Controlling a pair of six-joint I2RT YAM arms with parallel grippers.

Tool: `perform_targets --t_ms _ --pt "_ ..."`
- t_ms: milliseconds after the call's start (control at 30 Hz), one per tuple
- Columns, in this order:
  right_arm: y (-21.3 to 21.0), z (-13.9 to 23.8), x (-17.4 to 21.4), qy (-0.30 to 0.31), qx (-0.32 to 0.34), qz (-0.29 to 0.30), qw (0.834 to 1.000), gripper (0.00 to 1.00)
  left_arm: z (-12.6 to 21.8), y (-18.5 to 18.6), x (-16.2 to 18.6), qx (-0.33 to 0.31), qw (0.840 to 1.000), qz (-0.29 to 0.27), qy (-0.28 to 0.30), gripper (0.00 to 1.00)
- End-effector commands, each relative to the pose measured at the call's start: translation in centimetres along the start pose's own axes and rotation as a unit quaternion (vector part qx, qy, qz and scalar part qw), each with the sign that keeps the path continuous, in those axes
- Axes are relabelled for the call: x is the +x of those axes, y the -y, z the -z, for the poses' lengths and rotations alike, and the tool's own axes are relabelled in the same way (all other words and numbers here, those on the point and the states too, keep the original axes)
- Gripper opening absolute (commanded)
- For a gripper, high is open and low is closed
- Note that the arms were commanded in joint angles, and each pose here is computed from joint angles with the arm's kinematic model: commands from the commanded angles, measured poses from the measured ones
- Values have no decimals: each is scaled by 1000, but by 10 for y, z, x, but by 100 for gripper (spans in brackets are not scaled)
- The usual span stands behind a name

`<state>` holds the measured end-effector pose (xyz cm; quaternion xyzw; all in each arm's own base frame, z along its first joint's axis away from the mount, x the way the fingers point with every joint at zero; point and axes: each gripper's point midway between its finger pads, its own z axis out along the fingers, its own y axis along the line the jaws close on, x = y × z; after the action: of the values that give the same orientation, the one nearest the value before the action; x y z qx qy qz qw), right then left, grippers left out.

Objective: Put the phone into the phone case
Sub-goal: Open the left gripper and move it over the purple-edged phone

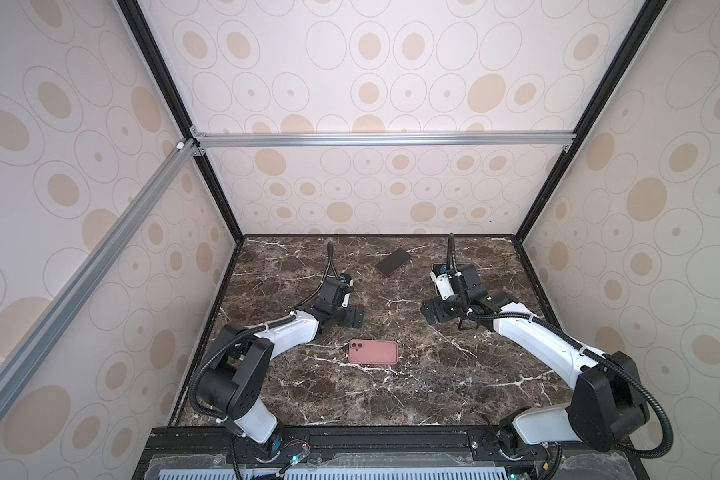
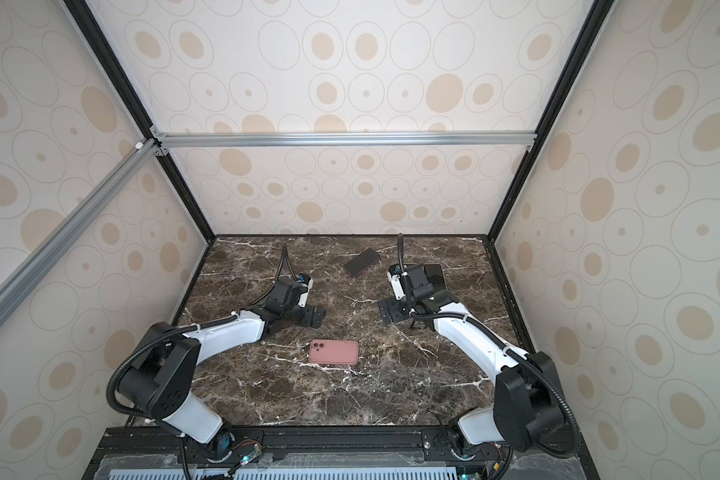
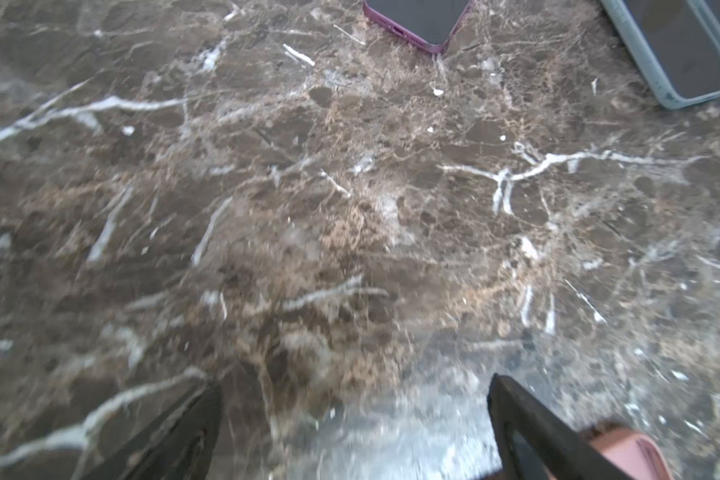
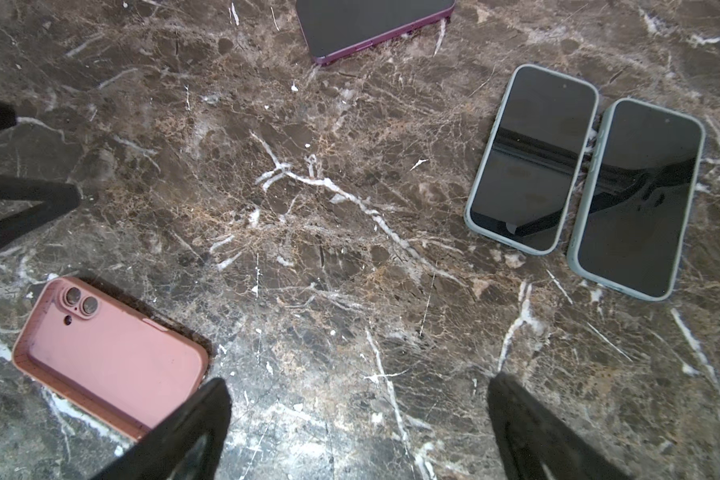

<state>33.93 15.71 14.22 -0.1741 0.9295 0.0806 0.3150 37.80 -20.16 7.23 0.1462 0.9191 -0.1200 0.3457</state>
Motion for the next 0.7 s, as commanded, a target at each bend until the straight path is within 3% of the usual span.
perform_targets --t_ms 0,167,667 --pt "-3 2 9 -14 -3 4 1000 99 -14 12 -40 27 998 -52 33 100" --pt "-2 5 12 -17 0 5 1000 99 -48 19 -60 45 995 -89 18 100" --pt "-1 10 13 -8 1 -1 1000 99 -126 22 -89 82 990 -112 -18 98"
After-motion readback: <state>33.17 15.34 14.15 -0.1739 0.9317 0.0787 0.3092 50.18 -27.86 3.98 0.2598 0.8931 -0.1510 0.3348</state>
